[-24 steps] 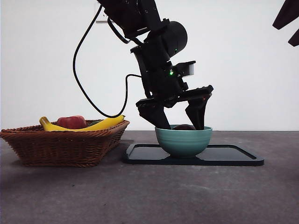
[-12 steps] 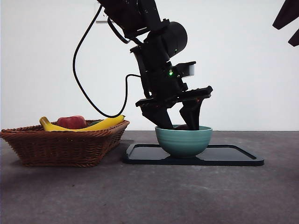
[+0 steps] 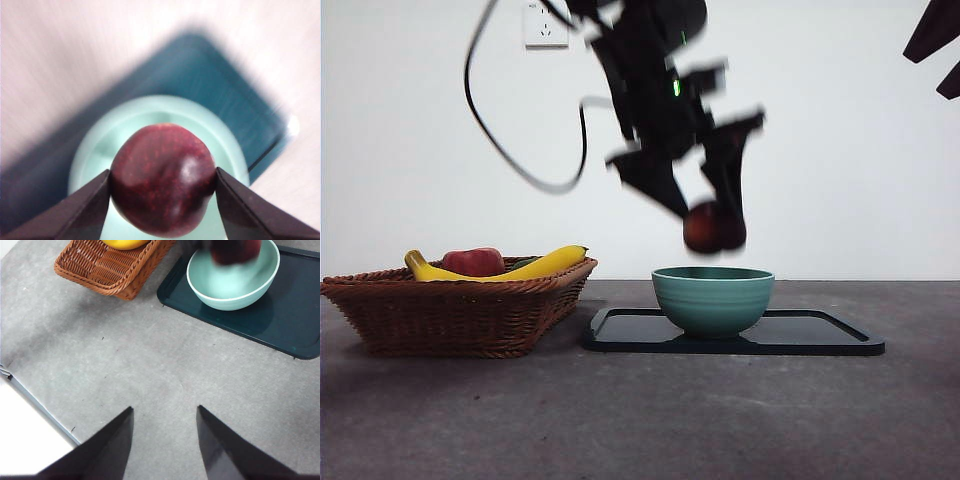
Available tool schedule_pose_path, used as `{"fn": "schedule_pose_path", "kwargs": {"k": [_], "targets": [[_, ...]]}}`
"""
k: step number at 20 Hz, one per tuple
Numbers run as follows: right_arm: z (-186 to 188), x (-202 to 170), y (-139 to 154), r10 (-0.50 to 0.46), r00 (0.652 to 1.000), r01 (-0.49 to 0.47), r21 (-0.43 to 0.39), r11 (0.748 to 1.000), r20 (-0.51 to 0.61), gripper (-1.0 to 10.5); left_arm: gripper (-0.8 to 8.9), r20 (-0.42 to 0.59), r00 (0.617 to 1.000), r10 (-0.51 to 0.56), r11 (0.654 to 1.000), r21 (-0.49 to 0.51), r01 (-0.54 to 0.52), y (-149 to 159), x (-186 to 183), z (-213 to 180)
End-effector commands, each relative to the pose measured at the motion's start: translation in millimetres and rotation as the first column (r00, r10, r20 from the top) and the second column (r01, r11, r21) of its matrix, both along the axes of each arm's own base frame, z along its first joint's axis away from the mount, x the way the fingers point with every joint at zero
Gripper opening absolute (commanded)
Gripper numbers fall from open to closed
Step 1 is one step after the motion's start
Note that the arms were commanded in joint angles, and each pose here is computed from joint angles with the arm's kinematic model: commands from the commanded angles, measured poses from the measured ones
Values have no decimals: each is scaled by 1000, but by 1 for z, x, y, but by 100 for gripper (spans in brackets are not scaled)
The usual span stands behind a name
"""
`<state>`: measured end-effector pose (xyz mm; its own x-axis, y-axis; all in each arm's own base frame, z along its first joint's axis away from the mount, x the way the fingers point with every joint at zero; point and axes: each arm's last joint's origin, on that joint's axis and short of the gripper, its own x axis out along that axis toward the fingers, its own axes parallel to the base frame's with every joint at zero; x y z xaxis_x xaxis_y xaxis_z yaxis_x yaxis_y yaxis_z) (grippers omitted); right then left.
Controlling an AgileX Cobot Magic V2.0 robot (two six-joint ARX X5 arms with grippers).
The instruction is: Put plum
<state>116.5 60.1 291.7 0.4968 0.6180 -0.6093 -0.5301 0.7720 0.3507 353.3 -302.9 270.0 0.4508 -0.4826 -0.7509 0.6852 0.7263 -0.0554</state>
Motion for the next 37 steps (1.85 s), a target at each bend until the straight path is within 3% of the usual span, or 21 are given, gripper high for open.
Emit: {"fn": "schedule_pose_path", "kwargs": {"k": [1, 10, 18, 22, 27, 37], "targets": [[2, 1, 1, 2, 1000, -2, 7, 1000, 3, 203, 274, 86, 996, -3, 998, -63, 8, 8, -10, 45], [2, 1, 1, 2, 1000, -2, 7, 1000, 4, 203, 274, 192, 978, 75, 987, -153, -45, 102, -87, 169], [2, 1, 1, 2, 1000, -2, 7, 1000, 4, 203, 274, 182, 954, 238, 967, -139, -214, 186, -126, 202], [2, 1, 1, 3, 1000, -3, 7, 1000, 5, 203, 274, 161, 941, 297, 953, -110, -282, 204, -119, 176], [2, 1, 1, 2, 1000, -2, 7, 1000, 4, 203, 274, 131, 930, 342, 939, -72, -335, 211, -94, 108], [2, 2, 1, 2, 1000, -2, 9, 1000, 9, 203, 274, 141, 926, 351, 936, -77, -343, 210, -80, -17]]}}
